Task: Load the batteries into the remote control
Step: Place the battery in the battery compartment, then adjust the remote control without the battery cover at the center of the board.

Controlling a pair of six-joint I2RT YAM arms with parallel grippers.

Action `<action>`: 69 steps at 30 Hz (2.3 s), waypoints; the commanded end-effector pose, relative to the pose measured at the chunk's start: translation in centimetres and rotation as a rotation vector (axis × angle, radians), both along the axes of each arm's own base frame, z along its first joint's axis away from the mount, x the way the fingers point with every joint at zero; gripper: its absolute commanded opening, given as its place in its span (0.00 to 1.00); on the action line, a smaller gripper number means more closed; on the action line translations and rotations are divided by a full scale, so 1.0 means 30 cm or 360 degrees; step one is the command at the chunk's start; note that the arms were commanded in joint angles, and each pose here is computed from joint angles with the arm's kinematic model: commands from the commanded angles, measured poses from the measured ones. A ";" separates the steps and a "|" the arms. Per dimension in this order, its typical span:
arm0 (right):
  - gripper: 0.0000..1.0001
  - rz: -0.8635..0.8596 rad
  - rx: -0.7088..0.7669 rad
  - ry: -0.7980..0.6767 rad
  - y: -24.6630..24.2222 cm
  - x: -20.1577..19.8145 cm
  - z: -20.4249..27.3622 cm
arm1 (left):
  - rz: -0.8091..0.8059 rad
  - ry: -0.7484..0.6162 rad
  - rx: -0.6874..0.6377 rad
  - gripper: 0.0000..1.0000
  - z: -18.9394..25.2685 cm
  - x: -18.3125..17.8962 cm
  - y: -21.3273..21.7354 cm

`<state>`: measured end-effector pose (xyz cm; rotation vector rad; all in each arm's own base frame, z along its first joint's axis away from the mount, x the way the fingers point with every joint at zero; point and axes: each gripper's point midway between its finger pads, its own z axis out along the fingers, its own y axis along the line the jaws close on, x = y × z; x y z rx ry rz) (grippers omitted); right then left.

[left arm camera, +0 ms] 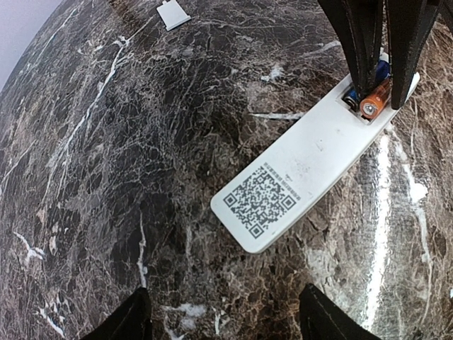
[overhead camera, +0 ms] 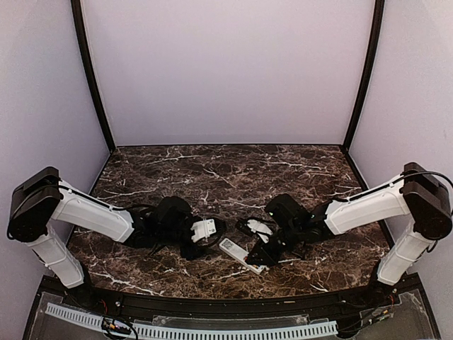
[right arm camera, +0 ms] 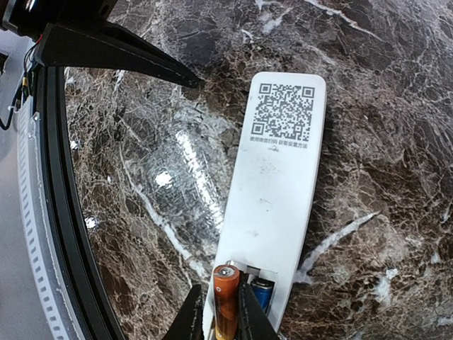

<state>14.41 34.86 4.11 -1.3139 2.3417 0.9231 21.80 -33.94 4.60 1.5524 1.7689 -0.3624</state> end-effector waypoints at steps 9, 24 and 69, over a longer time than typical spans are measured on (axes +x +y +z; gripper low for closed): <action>0.21 0.0047 0.0044 -0.0064 0.042 0.016 0.100 | -0.0155 0.0140 0.0006 0.75 -0.006 -0.031 -0.006; 0.31 -0.0235 0.0174 0.0148 -0.007 0.113 0.244 | -0.0605 0.0255 0.0017 0.79 -0.016 -0.022 -0.105; 0.30 -0.0600 0.0100 0.0367 -0.121 0.106 0.258 | -0.0349 0.0503 0.0046 0.54 -0.074 -0.128 -0.095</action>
